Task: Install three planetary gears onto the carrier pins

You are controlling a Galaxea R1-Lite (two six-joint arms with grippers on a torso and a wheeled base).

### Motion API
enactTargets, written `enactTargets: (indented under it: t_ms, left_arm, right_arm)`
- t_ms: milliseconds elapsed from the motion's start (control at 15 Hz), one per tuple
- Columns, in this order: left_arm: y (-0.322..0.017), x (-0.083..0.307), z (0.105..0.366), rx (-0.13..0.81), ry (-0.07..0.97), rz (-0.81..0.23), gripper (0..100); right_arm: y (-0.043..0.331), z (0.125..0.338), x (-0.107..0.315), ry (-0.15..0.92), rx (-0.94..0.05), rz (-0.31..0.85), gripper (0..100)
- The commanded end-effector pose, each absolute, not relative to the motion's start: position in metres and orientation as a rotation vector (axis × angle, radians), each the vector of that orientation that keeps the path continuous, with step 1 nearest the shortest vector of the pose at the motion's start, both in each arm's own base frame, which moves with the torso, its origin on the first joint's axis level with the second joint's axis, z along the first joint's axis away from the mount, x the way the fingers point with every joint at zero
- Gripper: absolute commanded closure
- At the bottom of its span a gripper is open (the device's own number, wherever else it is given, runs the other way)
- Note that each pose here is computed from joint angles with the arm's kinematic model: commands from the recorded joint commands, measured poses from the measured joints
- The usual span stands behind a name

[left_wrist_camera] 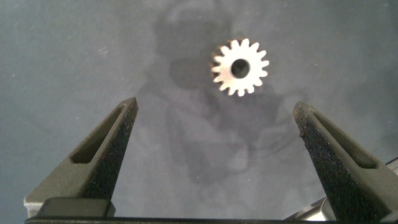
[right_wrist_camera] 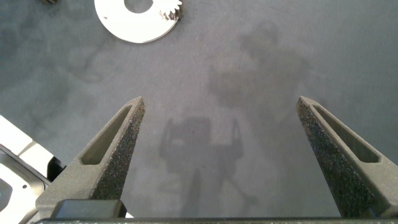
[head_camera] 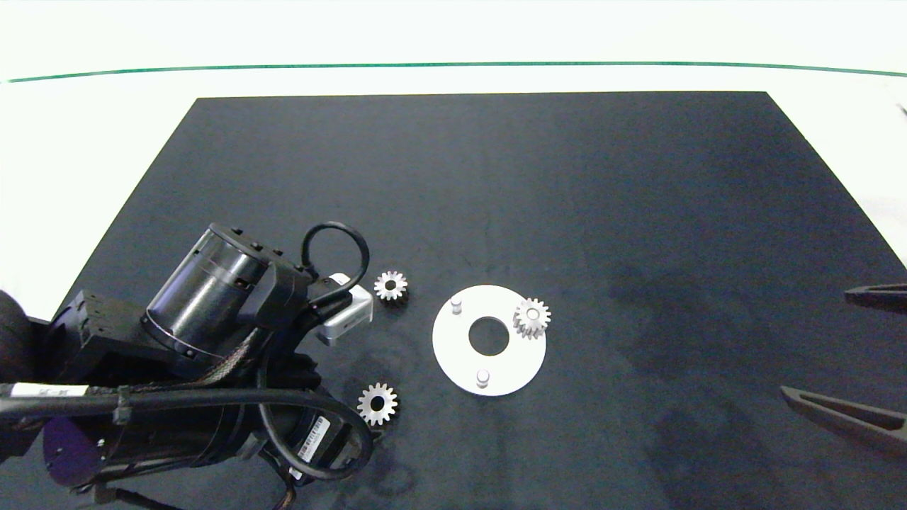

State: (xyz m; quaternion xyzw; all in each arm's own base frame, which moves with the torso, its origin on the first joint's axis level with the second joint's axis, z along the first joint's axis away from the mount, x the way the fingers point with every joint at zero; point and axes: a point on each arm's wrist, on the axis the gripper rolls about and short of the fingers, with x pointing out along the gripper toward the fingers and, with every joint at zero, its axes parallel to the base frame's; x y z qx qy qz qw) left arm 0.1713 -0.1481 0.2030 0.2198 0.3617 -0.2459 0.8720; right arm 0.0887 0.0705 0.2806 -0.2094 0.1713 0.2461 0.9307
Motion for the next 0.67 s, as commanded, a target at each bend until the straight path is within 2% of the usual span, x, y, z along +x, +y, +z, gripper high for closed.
enactTargets:
  t_ms: [67,200,400,667]
  left_arm:
    - [-0.153,0.168,0.197,0.480,0.770,-0.536,0]
    - [-0.157,0.166,0.187,0.486,0.760,-0.553,0]
    - [-0.162,0.170,0.177,0.460,0.686,-0.566,0]
    - [-0.170,0.177,0.168,0.472,0.711,-0.565,0]
  right_arm:
    - [0.071,0.280,0.089,0.357,-0.434,0.504,0]
    - [0.072,0.278,0.090,0.362,-0.437,0.506,0]
    - [0.073,0.277,0.091,0.368,-0.440,0.506,0]
    - [0.071,0.278,0.089,0.363,-0.438,0.506,0]
